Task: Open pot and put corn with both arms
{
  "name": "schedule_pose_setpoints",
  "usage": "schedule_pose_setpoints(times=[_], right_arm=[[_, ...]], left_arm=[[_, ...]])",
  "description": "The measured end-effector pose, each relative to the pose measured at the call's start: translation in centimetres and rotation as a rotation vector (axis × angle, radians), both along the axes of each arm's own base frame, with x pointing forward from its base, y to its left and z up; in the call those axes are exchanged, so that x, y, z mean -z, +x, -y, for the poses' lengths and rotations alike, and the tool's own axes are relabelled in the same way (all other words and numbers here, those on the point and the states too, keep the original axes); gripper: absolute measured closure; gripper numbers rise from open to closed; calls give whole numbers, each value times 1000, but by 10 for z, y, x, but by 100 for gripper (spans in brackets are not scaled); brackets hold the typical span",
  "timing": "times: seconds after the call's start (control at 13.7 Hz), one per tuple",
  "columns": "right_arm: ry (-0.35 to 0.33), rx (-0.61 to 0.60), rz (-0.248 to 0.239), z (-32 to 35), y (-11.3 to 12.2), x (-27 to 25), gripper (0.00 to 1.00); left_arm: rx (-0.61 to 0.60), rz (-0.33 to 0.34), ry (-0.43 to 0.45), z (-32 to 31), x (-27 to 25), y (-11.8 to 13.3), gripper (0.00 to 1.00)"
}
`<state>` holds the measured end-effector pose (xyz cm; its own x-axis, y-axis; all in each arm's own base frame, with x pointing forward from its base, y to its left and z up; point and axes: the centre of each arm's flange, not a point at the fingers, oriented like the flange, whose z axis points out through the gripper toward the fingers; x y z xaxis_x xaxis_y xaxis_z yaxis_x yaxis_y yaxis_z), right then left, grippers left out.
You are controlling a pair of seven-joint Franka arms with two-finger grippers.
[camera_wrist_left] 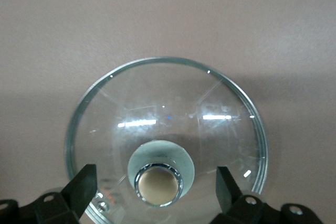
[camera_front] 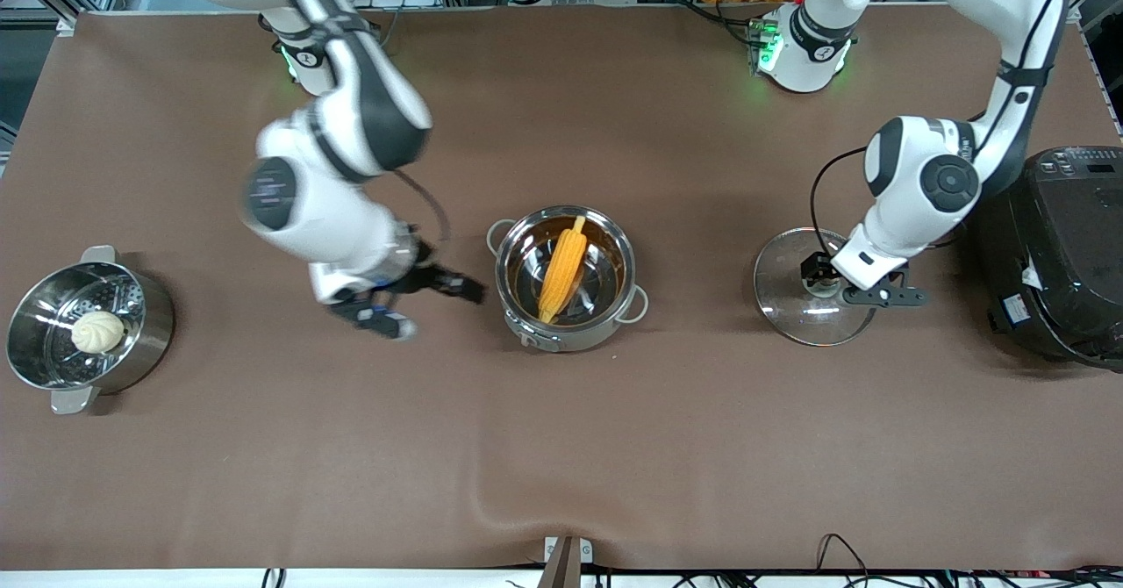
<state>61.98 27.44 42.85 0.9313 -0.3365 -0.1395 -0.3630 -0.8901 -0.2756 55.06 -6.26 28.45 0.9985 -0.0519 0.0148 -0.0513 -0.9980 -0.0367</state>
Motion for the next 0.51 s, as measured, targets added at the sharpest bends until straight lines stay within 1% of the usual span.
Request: schedule_pose_setpoints(times=[0.15,0.22,0.29,0.37,0.44,0.51], right_arm=[[5,-54,-2,66,8,-28,0],[1,-89,9,97,9,-43,0],[-33,-132,21,123,8,-56,0],[-92,-179,24,143,3,-66,0],[-145,-214,20,154,-2,-74,0],[-178,-236,19,157,-6,-82,0]], left_arm=[[-10,-39,16,0,-62,23,0],[-16,-49,22,1,-101,32,0],[-22,-54,27,0,-140,37,0],[-30,-56,27,-1,-178,39,0],[-39,-53,22,-2,-213,40,0],[-44,-49,17,-2,-243,39,0]])
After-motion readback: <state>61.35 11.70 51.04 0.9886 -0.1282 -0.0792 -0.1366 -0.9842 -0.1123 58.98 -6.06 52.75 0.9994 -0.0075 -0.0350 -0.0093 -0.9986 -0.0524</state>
